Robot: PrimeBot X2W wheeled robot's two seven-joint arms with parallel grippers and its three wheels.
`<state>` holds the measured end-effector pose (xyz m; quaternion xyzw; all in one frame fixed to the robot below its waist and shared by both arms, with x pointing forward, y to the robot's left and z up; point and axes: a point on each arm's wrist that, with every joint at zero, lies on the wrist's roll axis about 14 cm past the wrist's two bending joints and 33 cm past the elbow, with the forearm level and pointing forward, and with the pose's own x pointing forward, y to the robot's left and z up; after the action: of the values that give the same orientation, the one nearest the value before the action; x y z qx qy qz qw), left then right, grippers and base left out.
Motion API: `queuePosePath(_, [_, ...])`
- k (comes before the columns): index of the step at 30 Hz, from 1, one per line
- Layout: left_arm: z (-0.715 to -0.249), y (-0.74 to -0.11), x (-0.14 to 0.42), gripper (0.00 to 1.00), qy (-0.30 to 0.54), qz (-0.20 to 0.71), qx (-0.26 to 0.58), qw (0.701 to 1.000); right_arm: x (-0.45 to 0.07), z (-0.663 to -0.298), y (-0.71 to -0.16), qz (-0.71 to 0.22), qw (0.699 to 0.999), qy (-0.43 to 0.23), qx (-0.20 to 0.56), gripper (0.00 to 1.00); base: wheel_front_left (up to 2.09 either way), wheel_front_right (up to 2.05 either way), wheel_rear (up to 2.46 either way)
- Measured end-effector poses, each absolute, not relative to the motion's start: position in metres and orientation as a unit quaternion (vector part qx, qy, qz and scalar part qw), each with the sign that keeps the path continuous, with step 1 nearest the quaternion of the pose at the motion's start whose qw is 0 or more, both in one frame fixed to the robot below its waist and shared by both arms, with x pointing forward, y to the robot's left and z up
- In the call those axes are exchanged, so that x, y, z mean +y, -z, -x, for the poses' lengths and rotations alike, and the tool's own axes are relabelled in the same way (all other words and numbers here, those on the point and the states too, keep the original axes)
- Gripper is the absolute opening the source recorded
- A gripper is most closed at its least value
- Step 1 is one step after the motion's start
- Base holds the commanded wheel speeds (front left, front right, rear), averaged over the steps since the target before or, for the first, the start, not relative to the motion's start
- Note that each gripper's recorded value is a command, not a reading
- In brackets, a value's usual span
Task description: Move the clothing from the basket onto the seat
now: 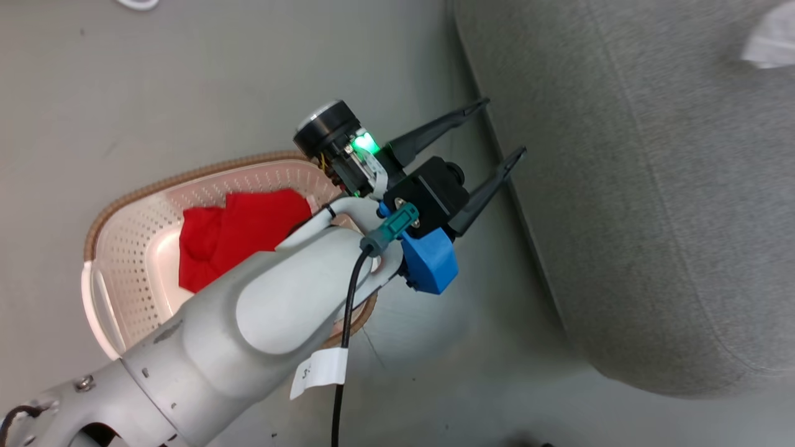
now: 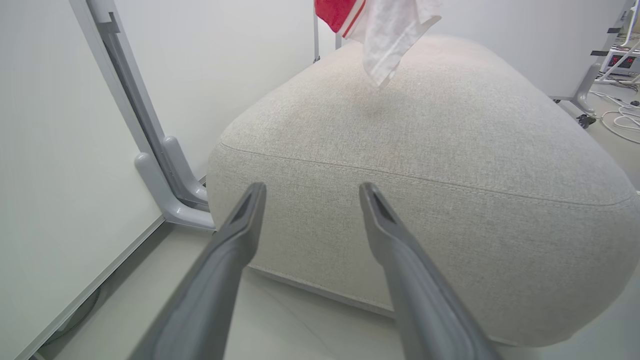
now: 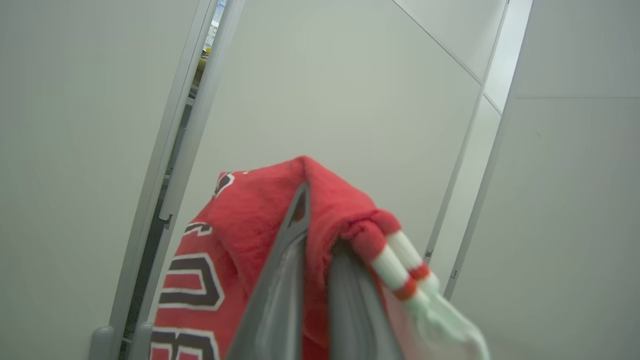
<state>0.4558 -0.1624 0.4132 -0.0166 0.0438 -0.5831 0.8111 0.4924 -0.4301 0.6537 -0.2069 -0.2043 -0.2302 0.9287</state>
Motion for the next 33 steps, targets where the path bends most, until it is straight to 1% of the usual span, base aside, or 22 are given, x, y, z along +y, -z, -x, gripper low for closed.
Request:
queuePosePath(6, [-0.471,-0.386,-0.151,1.0,0.571,0.021,0.06,0.819,-0.455,-0.514,-0.605,0.212,0.936,0.245,-0.138,0.0,0.0,0.0,0.0])
queuePosePath(7, [-0.471,-0.386,-0.151,1.0,0.571,0.021,0.06,0.819,-0.455,-0.514,-0.605,0.212,0.936,0.245,-0.138,0.0,0.0,0.0,0.0])
queuePosePath(8, [-0.474,-0.378,-0.148,1.0,0.568,0.022,0.063,0.82,-0.461,-0.518,-0.579,0.207,0.94,0.251,-0.106,0.0,0.0,0.0,0.0])
queuePosePath(9, [-0.475,-0.375,-0.147,1.0,0.567,0.024,0.065,0.821,-0.464,-0.519,-0.567,0.203,0.942,0.253,-0.091,0.0,0.0,0.0,0.0])
queuePosePath(12, [-0.476,-0.365,-0.143,1.0,0.562,0.028,0.073,0.824,-0.47,-0.52,-0.533,0.188,0.945,0.262,-0.053,0.0,0.0,0.0,0.0])
queuePosePath(13, [-0.476,-0.365,-0.143,1.0,0.562,0.028,0.073,0.824,-0.47,-0.52,-0.533,0.188,0.945,0.262,-0.053,0.0,0.0,0.0,0.0])
queuePosePath(16, [-0.478,-0.36,-0.14,1.0,0.558,0.027,0.078,0.826,-0.47,-0.512,-0.498,0.172,0.948,0.267,-0.009,0.0,0.0,0.0,0.0])
queuePosePath(17, [-0.479,-0.36,-0.139,1.0,0.557,0.026,0.077,0.826,-0.469,-0.505,-0.477,0.162,0.949,0.269,0.018,0.0,0.0,0.0,0.0])
queuePosePath(18, [-0.479,-0.36,-0.139,1.0,0.557,0.026,0.077,0.826,-0.469,-0.505,-0.477,0.162,0.949,0.269,0.018,0.0,0.0,0.0,0.0])
queuePosePath(27, [-0.482,-0.363,-0.141,1.0,0.558,0.022,0.07,0.827,-0.463,-0.477,-0.417,0.12,0.947,0.281,0.101,0.0,0.0,0.0,0.0])
queuePosePath(28, [-0.482,-0.364,-0.141,1.0,0.558,0.021,0.071,0.826,-0.462,-0.475,-0.415,0.116,0.946,0.283,0.104,0.38,0.0,0.0,0.0])
queuePosePath(29, [-0.481,-0.365,-0.142,1.0,0.559,0.021,0.07,0.826,-0.462,-0.475,-0.415,0.114,0.947,0.284,0.102,1.0,0.0,0.0,0.0])
queuePosePath(33, [-0.481,-0.373,-0.143,1.0,0.559,0.023,0.062,0.827,-0.458,-0.472,-0.423,0.101,0.948,0.291,0.085,1.0,0.0,0.0,0.0])
